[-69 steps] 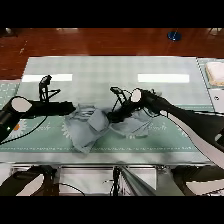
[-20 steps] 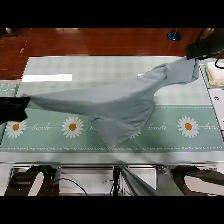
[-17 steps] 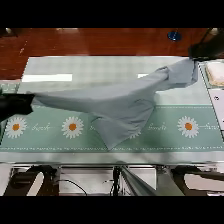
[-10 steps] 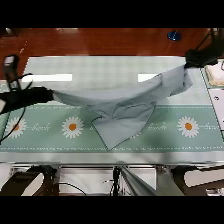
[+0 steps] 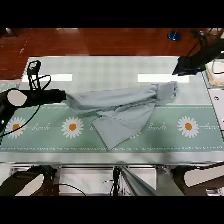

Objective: Fold the shirts.

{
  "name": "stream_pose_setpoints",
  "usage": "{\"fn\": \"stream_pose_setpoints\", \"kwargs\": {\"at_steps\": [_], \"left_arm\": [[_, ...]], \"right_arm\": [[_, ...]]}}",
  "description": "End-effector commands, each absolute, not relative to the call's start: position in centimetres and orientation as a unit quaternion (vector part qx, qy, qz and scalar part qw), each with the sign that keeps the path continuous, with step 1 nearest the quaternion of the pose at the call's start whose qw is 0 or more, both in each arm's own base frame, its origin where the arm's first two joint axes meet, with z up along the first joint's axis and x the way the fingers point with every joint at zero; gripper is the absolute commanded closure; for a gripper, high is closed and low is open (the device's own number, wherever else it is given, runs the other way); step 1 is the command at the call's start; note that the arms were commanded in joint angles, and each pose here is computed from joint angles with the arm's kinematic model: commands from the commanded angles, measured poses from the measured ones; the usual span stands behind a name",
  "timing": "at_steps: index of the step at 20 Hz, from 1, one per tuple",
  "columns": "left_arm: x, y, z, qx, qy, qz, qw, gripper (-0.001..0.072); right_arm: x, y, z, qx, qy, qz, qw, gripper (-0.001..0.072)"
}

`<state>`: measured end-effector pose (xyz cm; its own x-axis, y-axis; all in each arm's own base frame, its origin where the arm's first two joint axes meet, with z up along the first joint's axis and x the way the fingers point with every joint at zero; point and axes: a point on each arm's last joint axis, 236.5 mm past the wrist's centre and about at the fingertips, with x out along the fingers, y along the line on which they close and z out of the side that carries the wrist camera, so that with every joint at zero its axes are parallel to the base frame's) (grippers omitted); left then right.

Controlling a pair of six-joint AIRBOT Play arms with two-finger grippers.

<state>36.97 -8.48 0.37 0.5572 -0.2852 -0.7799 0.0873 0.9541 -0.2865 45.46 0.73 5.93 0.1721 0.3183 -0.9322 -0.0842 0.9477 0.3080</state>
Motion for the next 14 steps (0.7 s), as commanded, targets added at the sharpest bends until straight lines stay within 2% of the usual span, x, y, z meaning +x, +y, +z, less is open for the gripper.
{"fn": "stream_pose_setpoints", "kwargs": {"at_steps": [1, 3, 4, 6, 8, 9, 10, 11, 14], "left_arm": [[36.8, -8.7, 0.0, -0.109, 0.466, -0.109, 0.872, 0.0678], [36.6, -8.7, 0.0, -0.108, 0.469, -0.110, 0.870, 0.0677], [36.6, -8.7, 0.0, -0.108, 0.469, -0.110, 0.870, 0.0677], [36.6, -8.7, 0.0, -0.109, 0.469, -0.110, 0.870, 0.0677], [36.6, -8.7, 0.0, -0.109, 0.469, -0.110, 0.870, 0.0677], [36.6, -8.7, 0.0, -0.109, 0.468, -0.110, 0.870, 0.0677], [36.6, -8.7, 0.0, -0.109, 0.468, -0.110, 0.870, 0.0677], [36.6, -8.7, 0.0, -0.108, 0.468, -0.110, 0.870, 0.0677], [36.6, -8.8, 0.0, -0.087, 0.466, -0.122, 0.872, 0.0677]], "right_arm": [[41.9, -3.2, 8.9, 0.048, 0.645, 0.069, 0.759, 0.0329], [39.0, -3.8, 8.9, 0.079, 0.663, 0.066, 0.742, 0.0327], [37.1, -3.2, 8.1, 0.109, 0.674, 0.079, 0.726, 0.0294], [32.9, -1.4, 5.1, 0.163, 0.697, 0.108, 0.690, 0.0290], [29.1, 1.4, 1.5, 0.214, 0.703, 0.127, 0.666, 0.0254], [27.9, 3.1, 0.0, 0.239, 0.694, 0.140, 0.665, 0.0214], [27.1, 5.3, -1.2, 0.276, 0.678, 0.153, 0.664, 0.0212], [26.8, 6.9, -2.3, 0.311, 0.660, 0.159, 0.665, 0.0157], [25.9, 9.3, -5.5, 0.361, 0.645, 0.140, 0.659, 0.0158]]}}
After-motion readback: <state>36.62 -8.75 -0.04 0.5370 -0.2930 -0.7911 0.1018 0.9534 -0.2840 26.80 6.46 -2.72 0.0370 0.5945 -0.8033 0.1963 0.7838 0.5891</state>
